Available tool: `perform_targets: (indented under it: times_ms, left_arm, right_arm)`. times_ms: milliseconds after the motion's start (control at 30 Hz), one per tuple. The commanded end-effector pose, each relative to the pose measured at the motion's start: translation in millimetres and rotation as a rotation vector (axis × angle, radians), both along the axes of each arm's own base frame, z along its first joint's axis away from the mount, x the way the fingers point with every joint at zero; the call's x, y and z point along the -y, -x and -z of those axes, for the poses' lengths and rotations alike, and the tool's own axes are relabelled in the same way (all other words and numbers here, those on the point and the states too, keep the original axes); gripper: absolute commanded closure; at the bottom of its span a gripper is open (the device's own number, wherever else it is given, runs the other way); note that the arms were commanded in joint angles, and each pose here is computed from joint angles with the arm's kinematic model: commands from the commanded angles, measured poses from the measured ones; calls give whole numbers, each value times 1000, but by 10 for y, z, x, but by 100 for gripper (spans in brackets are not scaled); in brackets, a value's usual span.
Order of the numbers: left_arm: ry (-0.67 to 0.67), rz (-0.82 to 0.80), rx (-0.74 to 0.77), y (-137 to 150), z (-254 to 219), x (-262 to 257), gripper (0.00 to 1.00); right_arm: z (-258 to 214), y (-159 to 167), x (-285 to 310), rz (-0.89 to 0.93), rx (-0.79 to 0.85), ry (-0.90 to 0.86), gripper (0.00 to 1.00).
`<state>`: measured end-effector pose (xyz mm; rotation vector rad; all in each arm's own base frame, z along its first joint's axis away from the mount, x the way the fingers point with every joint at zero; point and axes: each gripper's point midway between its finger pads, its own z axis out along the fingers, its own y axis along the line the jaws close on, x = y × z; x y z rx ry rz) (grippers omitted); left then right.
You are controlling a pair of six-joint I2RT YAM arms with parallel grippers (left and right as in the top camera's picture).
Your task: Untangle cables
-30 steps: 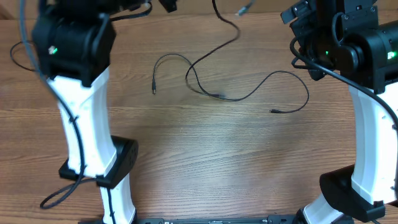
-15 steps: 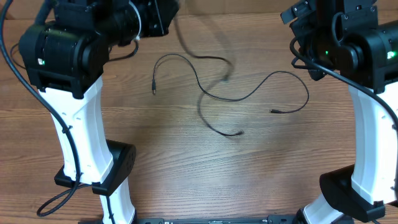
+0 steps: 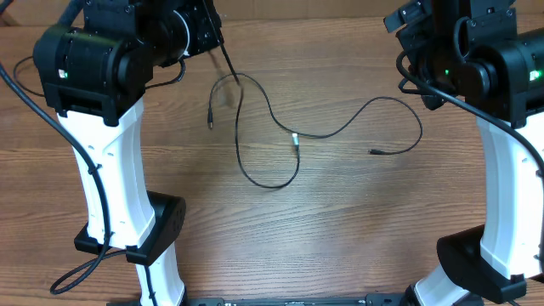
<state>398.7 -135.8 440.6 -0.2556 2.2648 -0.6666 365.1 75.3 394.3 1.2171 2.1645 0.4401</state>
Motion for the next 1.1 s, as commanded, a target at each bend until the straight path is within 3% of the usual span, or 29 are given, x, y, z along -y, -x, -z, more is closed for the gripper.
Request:
perform_targets:
  times_ms: [0,67,167,500,733,900,967,1067]
  left_arm:
    - [150,-35,1,-48,-154,90,96]
    - [223,-12,23,-74,-280,183,96]
    - [355,13,53,-109,-507,315,96]
    - [639,-51,-33,-124,-757,433,96]
    - [809,-154,-192,-90,-719,456,96]
    - [836,-165,-218,-80,-718,467,96]
    - [867,-155,-255,-45,-727,507,96]
    - [905,-132,-306,12,-742,568,96]
  right_arm:
    - [-95,-97,-27,-8,55,-18,0]
    - [-123,-113,-185,-81,63,-70,0]
    - [-178,-85,-563,-348,87,-93,0]
    - [-75,93,-1213,-1193,260,455,0]
    - [39,99,-1308,-1281,264,463,2]
    - [-122,248,-1620,-1530,462,451,6]
    - [-207,183,-1665,-1522,517,464,0]
    - [-348,68,-1718,-1493,597,488,0]
